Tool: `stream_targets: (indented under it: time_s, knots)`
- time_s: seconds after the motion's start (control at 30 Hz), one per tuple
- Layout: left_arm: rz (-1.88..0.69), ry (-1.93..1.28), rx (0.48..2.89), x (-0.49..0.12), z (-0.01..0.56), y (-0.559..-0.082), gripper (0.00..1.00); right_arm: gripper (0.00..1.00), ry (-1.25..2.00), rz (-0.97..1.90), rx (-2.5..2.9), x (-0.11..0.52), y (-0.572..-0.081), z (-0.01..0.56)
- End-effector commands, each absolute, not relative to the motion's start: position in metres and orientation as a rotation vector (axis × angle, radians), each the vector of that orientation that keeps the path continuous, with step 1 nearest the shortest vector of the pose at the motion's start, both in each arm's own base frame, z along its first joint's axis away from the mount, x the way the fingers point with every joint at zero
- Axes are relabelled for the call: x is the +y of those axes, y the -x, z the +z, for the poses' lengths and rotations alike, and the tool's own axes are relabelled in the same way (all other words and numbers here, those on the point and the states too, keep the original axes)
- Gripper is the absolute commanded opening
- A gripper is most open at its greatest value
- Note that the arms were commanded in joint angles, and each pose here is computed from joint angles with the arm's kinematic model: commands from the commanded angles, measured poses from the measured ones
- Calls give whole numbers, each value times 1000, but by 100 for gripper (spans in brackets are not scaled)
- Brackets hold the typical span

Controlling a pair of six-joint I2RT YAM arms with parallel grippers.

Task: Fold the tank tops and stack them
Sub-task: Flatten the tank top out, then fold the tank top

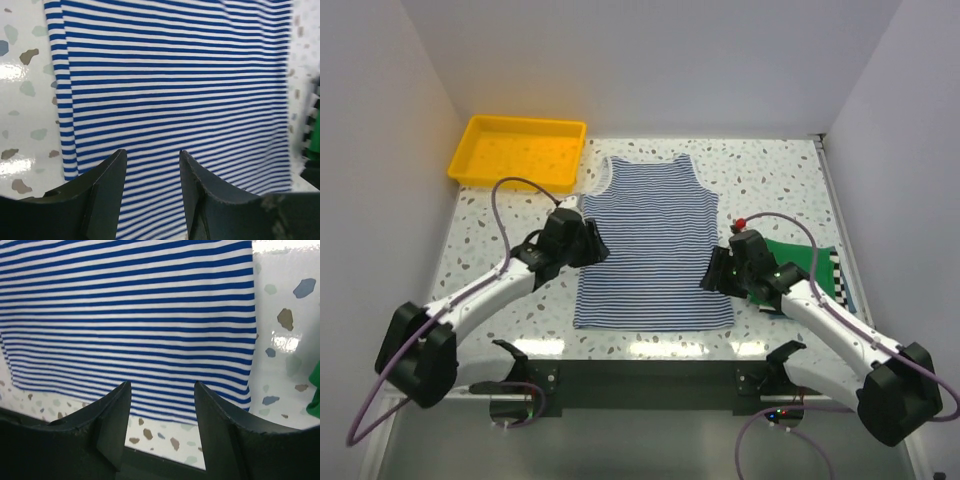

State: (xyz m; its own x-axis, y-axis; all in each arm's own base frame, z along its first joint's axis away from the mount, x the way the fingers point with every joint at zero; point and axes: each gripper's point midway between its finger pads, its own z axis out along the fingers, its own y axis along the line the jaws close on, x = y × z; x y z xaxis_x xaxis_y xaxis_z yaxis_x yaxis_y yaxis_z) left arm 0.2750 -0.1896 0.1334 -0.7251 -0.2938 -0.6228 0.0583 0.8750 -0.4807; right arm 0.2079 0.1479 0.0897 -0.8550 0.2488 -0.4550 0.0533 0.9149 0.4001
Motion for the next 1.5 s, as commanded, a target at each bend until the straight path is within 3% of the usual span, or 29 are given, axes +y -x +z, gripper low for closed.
stream_targets:
  time_s: [0.0, 0.17, 0.5, 0.73, 0.93, 1.17, 1.47]
  knots:
    - [-520, 212, 2254, -185, 117, -320, 50, 56, -322, 435, 2521, 140, -220, 70]
    - [-450, 267, 2341, -179, 71, -332, 42, 55, -374, 380, 2563, 131, -210, 41]
    - [-417, 478, 2443, -149, 0, -266, 36, 57, -397, 284, 2620, 110, -183, 14]
    - [-482, 532, 2504, -147, -12, -225, 34, 60, -397, 328, 2637, 112, -172, 35]
    - [-563, 553, 2548, -156, -3, -192, 32, 63, -319, 434, 2584, 117, -166, 87]
    - [-483, 448, 2367, -144, 74, -243, 48, 60, -98, 545, 2559, 181, -171, 117]
    - [-331, 581, 2320, -83, 88, -341, 49, 50, 337, 464, 2509, 351, -133, 114]
